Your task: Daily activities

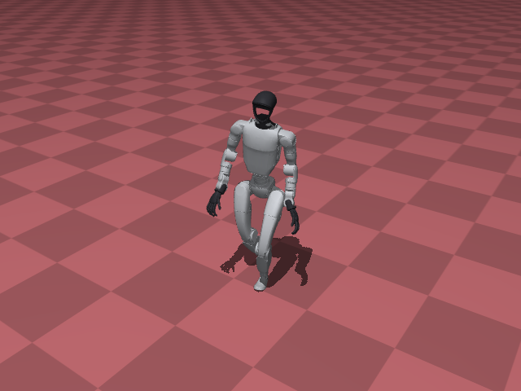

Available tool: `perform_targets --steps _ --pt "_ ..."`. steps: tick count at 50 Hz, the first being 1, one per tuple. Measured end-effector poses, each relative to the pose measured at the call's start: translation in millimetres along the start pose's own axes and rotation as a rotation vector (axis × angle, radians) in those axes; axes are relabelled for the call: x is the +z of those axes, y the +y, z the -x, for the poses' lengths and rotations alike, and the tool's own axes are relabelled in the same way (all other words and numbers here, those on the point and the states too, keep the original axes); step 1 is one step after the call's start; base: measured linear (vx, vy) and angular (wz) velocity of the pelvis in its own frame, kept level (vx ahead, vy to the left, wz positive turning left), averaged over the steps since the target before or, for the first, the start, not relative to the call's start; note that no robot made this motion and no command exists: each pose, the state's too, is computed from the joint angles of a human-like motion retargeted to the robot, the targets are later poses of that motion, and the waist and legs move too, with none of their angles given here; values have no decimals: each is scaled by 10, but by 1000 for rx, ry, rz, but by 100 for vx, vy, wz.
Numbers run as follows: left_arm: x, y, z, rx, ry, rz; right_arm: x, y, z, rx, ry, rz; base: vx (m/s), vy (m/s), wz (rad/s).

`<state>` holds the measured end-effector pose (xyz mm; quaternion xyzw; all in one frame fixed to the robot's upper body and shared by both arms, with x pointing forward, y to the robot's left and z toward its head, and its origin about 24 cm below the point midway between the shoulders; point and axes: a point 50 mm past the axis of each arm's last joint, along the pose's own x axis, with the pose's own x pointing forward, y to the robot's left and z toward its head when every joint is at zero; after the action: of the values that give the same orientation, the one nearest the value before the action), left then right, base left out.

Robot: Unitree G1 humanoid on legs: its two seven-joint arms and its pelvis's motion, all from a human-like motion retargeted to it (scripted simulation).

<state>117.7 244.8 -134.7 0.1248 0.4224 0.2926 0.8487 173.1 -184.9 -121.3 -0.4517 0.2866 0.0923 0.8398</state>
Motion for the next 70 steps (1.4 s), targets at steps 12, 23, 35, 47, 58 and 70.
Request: perform_targets --steps 12,23,35,47,58,70 --pt "-404 162 55 58 178 9 -7 -26 -20 -15 22 -18 39 6 21" --pt "-90 25 -31 25 79 -33 17 -10 -17 -36 49 -102 47 6 15" --pt "972 -211 -121 -15 -336 -133 -342 58 137 -73 191 -122 54 -7 9" --pt "656 -382 -3 -115 -273 -171 -716 271 396 -9 335 -56 52 -8 12" --pt "236 -216 11 -95 -165 -267 -471 38 222 -141 209 -80 50 -3 -12" --pt "-178 89 25 9 -10 -223 -224 -49 112 -145 98 -120 50 1 -17"
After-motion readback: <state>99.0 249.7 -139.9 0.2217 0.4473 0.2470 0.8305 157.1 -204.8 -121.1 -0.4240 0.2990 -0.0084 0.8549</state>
